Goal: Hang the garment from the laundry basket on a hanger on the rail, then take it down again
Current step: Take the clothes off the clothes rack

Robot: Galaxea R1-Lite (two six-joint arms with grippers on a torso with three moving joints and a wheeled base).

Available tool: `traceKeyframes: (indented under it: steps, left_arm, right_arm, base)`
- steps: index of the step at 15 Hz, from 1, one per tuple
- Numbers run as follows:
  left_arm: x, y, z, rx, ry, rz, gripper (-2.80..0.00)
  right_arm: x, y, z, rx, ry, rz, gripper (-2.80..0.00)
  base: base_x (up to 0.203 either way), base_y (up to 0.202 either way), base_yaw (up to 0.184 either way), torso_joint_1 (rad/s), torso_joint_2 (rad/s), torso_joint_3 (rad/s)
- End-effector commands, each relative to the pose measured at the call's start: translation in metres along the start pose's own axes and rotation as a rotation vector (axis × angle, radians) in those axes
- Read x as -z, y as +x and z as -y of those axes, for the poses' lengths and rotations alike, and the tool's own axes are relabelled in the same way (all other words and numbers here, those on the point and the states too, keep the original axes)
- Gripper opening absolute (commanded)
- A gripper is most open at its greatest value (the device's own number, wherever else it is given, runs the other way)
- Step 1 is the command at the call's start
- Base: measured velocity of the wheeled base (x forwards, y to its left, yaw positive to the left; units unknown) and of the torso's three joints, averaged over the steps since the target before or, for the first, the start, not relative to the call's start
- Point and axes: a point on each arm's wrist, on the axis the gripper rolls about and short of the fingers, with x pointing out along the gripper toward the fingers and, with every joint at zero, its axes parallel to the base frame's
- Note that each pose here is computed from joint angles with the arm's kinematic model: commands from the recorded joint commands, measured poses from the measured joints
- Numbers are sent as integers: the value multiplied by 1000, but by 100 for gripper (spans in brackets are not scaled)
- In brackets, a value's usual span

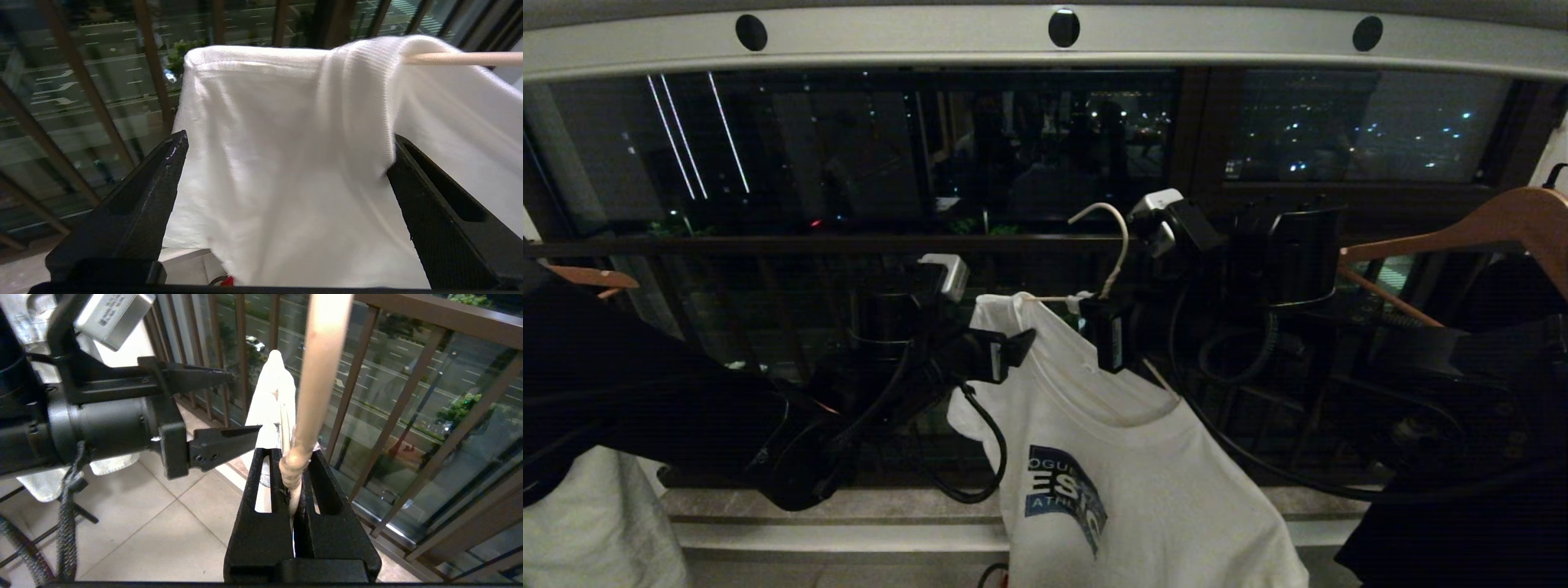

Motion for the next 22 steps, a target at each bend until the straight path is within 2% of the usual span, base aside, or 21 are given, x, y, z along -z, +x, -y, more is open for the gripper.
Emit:
traceKeyframes:
  steps: [1,3,4,10,13,17,20,22]
  left_arm:
    - [-1,1,-5,-16,-2,6,0]
    - [-3,1,-10,-28,-4,12,0]
    - [-4,1,-9,-26,-2,16,-280]
    - [-7,0,-10,-28,-3,23,-280]
    - [-14,-1,-17,-45,-11,46,-280]
    - [-14,17,-50,-130,-72,61,-280]
    - [-16,35,-60,-149,-167,91,-280]
    - [-9,48,-72,-185,-203,91,-280]
  right_arm:
    - [-1,-1,0,0,0,6,-280]
    - [-1,0,0,2,0,6,-280]
    - [-1,0,0,2,0,6,-280]
    - [-1,0,0,3,0,6,-280]
    - [0,1,0,3,-2,1,-280]
    - [3,0,-3,-6,-4,-8,-280]
    - [5,2,-4,-8,-10,-13,-280]
    - [5,2,-4,-8,-10,-13,-280]
  base:
    - [0,0,0,0,0,0]
    - [0,0,0,0,0,0]
    - [0,0,0,0,0,0]
    - [0,0,0,0,0,0]
    - [0,0,0,0,0,0]
    - [0,0,0,0,0,0]
    - [0,0,0,0,0,0]
    - [0,0,0,0,0,0]
